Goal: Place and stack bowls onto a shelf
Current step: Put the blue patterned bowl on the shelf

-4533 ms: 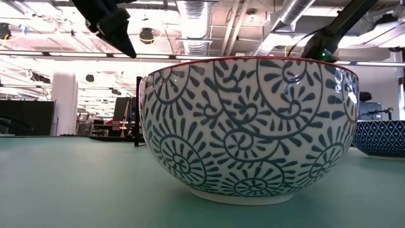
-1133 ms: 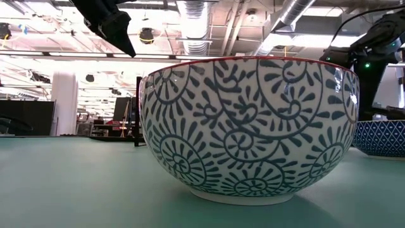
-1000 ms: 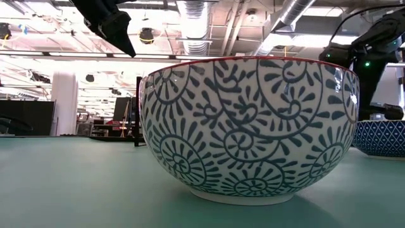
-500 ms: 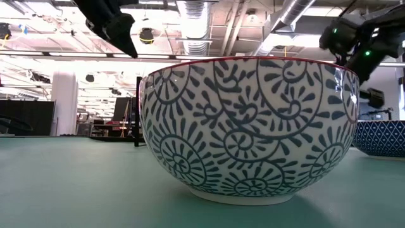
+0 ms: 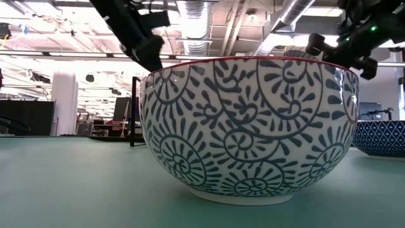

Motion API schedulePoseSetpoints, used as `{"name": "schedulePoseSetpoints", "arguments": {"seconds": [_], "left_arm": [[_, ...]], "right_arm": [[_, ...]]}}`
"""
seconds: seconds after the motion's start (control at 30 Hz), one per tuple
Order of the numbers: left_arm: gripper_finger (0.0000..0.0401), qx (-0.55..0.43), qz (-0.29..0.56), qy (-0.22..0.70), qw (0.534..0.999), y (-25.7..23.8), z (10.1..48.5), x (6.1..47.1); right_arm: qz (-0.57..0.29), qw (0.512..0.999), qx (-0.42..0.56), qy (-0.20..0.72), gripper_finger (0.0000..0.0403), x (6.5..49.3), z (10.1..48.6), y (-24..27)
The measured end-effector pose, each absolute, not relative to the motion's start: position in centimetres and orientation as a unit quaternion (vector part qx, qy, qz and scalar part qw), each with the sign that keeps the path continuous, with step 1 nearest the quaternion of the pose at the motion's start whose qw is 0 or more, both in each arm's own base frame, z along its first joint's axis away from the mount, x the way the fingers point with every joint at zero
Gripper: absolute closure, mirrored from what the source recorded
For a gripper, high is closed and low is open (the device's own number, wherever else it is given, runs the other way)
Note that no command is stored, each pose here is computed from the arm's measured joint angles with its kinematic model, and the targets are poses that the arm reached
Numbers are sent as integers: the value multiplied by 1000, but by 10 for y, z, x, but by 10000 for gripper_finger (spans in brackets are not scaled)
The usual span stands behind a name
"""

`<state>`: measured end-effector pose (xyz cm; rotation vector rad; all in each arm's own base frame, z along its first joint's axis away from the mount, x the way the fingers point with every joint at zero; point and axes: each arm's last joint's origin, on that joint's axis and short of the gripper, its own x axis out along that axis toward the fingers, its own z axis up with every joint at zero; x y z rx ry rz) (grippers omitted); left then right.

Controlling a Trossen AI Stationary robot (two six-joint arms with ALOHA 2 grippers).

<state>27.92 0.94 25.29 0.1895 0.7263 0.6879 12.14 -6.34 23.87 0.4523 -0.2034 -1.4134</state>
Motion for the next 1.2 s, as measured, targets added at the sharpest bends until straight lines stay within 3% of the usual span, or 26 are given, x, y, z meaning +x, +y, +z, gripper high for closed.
{"name": "schedulePoseSetpoints", "arguments": {"seconds": [0.43,0.73,0.93,1.2], "left_arm": [[232,85,290,265,916,10,255,308],[232,92,300,105,944,18,288,321],[232,93,160,-22,982,34,312,325],[232,83,145,-46,985,47,310,330]], "right_arm": [[-668,740,69,-25,363,120,244,-41],[-647,761,41,-27,363,125,243,-14],[-647,762,-2,2,363,128,247,-8],[-641,767,5,-5,363,136,262,-5]]}}
